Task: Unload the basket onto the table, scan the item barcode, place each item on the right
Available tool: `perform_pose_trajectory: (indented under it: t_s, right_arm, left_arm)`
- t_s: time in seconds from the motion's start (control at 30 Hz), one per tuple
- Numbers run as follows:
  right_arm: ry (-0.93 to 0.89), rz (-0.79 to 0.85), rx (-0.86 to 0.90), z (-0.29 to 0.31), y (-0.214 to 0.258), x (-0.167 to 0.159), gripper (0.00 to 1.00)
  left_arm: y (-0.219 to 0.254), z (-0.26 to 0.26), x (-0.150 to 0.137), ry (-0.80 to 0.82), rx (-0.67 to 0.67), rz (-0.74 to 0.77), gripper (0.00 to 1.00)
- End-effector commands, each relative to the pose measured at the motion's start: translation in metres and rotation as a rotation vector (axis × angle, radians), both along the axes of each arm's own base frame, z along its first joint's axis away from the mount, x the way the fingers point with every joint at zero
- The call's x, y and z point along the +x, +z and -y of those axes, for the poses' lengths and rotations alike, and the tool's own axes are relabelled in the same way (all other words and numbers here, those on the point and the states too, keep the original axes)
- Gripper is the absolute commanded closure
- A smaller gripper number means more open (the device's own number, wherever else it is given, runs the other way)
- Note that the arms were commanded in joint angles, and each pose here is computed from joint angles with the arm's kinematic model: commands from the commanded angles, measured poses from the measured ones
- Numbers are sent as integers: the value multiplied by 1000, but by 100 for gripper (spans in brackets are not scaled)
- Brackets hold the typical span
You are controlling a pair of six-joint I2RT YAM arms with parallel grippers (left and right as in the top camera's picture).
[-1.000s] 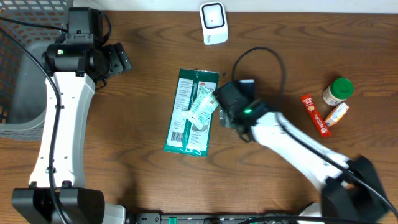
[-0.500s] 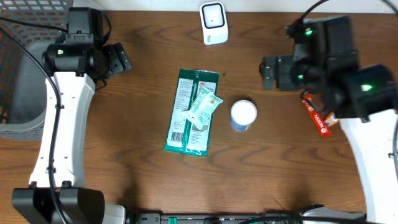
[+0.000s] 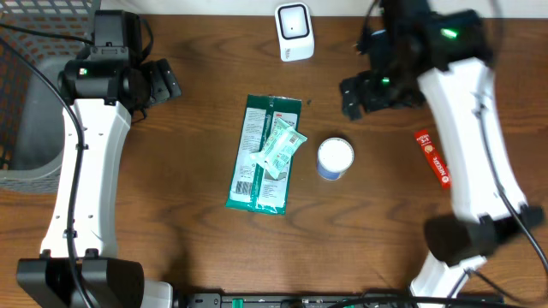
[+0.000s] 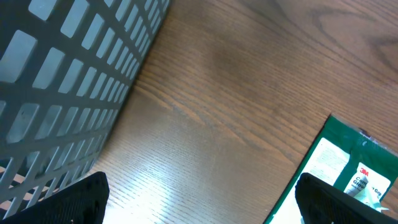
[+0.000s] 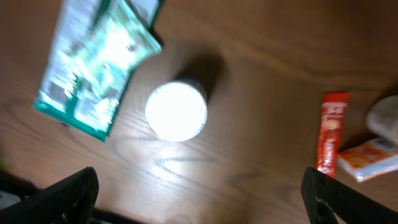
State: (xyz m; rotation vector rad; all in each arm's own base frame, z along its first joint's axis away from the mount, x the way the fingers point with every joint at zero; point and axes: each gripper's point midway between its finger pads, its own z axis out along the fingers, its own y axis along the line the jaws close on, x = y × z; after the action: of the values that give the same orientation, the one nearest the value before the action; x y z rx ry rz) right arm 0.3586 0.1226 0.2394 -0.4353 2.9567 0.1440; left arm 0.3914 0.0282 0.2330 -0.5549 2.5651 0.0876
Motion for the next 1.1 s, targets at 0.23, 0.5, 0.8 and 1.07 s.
perform_pose_trajectory:
  t_s: [0.23,0.5,0.8,1.07]
  right_arm:
    - [114,-206,-65,-30,-78,8,1]
    - [199,-287,-122,-35,-113,0,1]
    - [199,-322,-136,-37,-143,-6,1]
    - [206,-358,-151,-38,-170,-17,1]
  left_arm:
    - [-5,-4,-1,11,8,-17,4]
    - [-5,-4,-1,11,8,-17,4]
    - [-5,-4,-1,11,8,-17,4]
    - [-5,-4,-1,11,8,-17,4]
